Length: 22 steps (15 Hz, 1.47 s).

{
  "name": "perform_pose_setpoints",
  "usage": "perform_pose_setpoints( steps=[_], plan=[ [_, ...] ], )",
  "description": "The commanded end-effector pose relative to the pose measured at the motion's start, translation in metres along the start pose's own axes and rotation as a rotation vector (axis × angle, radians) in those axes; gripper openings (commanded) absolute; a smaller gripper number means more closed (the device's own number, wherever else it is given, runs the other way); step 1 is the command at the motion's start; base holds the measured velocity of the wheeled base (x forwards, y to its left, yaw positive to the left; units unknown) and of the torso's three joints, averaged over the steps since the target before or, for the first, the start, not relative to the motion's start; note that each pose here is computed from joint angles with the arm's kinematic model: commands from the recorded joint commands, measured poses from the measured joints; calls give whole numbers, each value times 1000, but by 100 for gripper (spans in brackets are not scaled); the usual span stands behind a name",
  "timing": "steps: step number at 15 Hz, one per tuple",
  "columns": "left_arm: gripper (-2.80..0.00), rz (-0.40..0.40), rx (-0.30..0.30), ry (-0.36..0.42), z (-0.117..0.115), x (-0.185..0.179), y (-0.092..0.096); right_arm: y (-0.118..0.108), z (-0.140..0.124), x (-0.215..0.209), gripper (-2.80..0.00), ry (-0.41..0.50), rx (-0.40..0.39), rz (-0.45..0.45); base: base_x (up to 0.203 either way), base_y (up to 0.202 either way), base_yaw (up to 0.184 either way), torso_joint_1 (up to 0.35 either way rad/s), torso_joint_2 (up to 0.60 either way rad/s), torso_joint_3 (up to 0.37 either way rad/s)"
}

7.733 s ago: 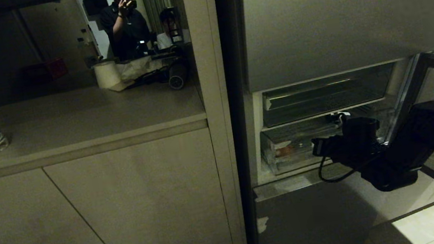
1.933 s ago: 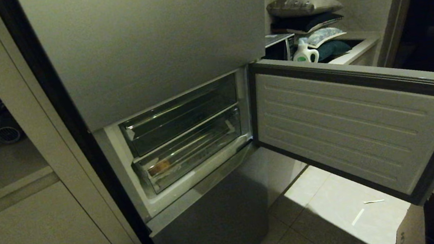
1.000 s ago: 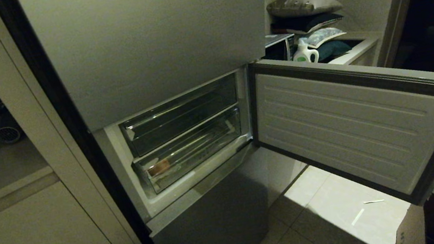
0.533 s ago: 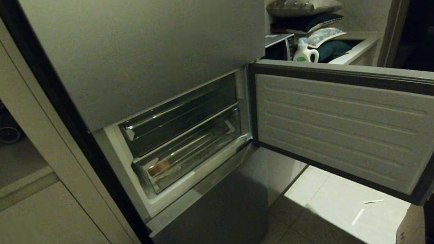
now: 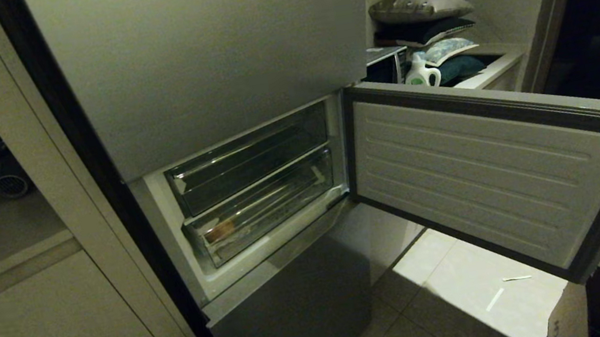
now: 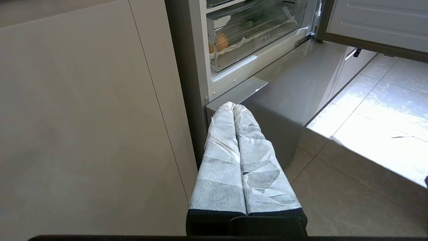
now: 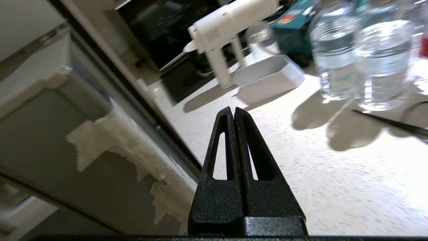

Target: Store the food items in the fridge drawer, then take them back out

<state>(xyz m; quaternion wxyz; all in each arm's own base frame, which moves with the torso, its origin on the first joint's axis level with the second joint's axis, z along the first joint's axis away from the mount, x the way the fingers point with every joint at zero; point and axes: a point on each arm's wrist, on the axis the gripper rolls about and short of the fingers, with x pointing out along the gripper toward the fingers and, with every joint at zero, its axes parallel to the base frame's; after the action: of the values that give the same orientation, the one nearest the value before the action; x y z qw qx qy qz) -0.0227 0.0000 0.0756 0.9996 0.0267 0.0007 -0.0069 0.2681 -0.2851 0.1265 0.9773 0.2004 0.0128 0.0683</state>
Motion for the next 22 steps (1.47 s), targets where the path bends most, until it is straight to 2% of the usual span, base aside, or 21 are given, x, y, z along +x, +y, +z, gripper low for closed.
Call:
perform_pose_setpoints(
  steps=[1, 7, 18, 22],
  plan=[
    [-280, 0, 0, 1, 0, 0, 0, -7, -10, 12, -280, 23, 17, 37, 0, 0, 0, 0, 0, 0],
    [-280, 0, 0, 1, 0, 0, 0, 6, -15, 23, -280, 49, 27, 84, 0, 0, 0, 0, 0, 0],
    [-280, 0, 0, 1, 0, 0, 0, 37, -19, 1, -280, 77, 51, 97, 0, 0, 0, 0, 0, 0],
    [-280, 0, 0, 1, 0, 0, 0, 57, -24, -13, -280, 98, 72, 110, 0, 0, 0, 0, 0, 0]
  ],
)
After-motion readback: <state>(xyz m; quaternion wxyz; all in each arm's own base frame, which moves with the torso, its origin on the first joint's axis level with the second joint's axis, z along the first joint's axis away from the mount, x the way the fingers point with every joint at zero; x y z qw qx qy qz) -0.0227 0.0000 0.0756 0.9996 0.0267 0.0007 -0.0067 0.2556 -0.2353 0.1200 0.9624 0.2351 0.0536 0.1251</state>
